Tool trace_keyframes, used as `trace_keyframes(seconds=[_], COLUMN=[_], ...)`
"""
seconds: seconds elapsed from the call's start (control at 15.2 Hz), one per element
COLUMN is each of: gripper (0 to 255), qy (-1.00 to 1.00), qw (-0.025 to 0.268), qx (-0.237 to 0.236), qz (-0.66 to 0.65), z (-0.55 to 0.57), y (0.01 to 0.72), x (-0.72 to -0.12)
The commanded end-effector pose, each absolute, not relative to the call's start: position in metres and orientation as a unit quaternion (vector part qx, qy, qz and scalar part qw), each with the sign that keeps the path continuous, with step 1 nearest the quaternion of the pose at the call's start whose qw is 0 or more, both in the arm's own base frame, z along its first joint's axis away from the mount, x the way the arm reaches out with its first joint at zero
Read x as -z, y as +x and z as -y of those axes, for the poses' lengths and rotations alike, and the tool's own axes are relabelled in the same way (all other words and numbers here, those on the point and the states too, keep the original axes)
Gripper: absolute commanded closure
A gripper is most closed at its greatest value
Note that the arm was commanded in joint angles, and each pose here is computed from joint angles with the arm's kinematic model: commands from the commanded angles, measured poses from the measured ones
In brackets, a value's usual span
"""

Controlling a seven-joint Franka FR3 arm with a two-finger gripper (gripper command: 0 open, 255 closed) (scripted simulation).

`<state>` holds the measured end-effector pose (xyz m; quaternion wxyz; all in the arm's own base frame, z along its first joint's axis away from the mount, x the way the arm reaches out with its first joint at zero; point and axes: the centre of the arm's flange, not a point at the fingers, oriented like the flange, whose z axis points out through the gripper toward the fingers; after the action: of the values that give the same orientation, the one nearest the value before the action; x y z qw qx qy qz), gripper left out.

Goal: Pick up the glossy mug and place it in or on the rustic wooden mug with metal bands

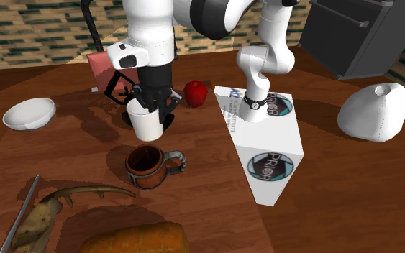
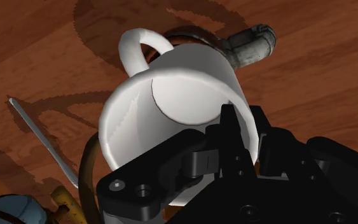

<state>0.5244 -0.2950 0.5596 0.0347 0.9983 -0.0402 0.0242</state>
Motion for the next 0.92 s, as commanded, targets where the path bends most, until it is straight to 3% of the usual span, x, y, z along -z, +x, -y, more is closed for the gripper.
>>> trace_keyframes(seconds=[0.0, 0.86], gripper=[255, 255], qy=[0.998, 0.998], qw=[0.035, 0.035], qx=[-0.025, -0.025], qz=[0.04, 0.04], z=[0.296, 0.296], y=[0.53, 0.53], x=[-0.55, -0.482])
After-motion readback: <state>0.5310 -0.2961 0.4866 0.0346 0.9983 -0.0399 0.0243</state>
